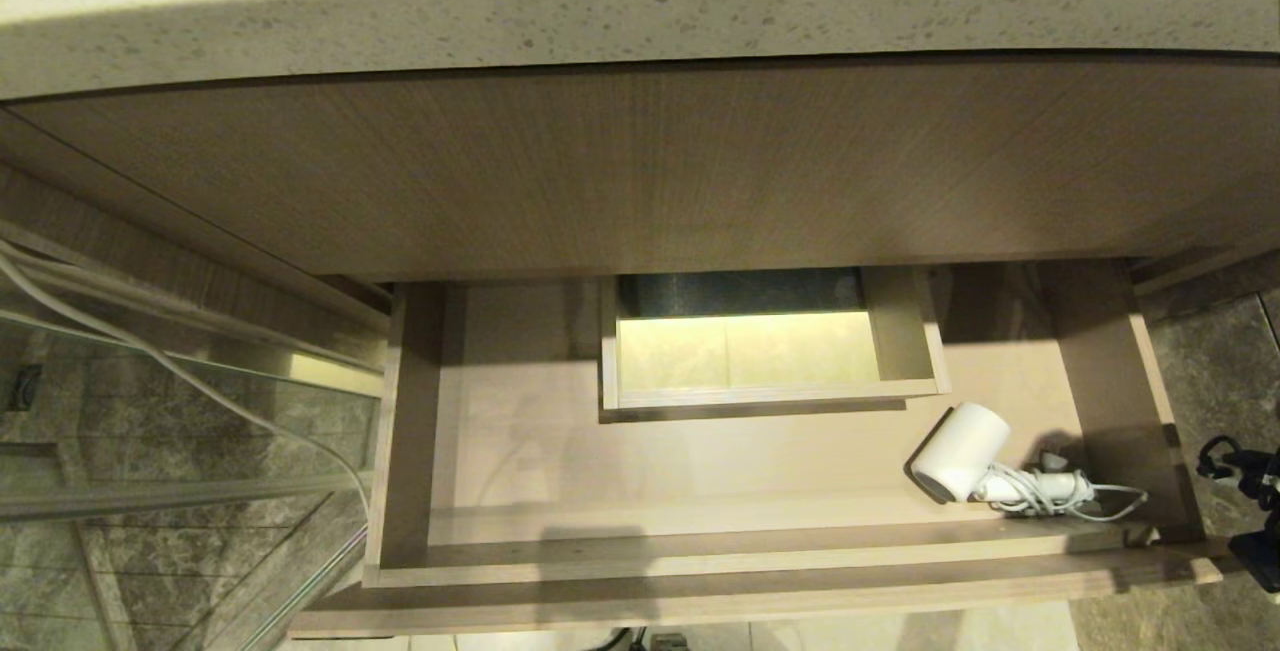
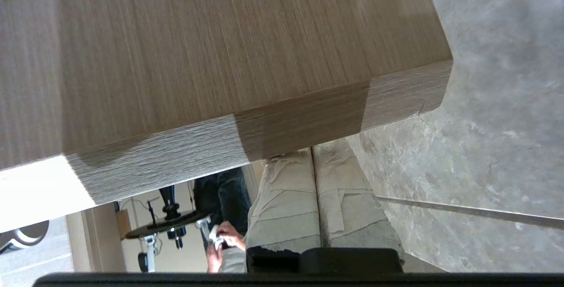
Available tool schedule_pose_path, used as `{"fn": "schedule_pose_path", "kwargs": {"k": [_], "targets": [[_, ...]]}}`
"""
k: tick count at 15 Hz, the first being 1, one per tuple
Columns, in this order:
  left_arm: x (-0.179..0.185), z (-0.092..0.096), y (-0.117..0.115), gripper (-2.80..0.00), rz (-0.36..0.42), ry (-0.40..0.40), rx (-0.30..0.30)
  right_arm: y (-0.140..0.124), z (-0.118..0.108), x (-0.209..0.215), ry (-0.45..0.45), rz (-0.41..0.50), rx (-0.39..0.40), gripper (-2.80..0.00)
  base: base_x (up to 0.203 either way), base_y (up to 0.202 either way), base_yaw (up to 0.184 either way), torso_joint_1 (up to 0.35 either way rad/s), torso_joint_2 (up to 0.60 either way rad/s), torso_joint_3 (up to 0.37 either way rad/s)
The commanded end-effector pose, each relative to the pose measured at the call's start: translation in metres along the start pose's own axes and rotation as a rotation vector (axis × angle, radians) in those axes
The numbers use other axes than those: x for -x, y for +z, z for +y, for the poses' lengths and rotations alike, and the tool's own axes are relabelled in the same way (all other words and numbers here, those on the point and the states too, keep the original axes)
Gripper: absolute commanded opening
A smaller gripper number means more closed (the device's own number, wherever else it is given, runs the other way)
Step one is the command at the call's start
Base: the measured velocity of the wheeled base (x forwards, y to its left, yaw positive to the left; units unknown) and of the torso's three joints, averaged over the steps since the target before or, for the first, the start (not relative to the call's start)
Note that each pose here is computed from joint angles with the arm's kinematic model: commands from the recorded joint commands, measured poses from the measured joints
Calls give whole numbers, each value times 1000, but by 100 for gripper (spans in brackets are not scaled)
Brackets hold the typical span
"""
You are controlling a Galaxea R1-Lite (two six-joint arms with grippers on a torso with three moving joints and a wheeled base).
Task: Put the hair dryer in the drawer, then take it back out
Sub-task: Close the drawer
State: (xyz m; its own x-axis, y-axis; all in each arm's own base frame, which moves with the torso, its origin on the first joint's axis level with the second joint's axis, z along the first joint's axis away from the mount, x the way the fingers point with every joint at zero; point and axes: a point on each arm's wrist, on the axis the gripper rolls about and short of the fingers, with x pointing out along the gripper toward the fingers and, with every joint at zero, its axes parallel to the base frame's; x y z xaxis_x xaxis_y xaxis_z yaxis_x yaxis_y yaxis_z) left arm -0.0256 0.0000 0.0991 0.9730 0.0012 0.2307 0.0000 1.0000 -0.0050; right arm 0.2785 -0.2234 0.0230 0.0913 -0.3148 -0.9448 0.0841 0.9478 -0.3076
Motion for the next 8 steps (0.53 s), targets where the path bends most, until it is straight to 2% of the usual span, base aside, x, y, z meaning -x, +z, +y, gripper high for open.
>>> {"fn": "schedule_pose_path", "kwargs": {"k": [1, 8], "targets": [[-1, 0, -11, -280, 38, 1, 0, 4, 0, 5, -9, -38, 5, -280, 0, 0, 0, 0, 0, 0], [-1, 0, -11, -280, 38, 1, 1, 15, -4, 19, -43, -163, 3, -280, 0, 0, 0, 0, 0, 0]]}}
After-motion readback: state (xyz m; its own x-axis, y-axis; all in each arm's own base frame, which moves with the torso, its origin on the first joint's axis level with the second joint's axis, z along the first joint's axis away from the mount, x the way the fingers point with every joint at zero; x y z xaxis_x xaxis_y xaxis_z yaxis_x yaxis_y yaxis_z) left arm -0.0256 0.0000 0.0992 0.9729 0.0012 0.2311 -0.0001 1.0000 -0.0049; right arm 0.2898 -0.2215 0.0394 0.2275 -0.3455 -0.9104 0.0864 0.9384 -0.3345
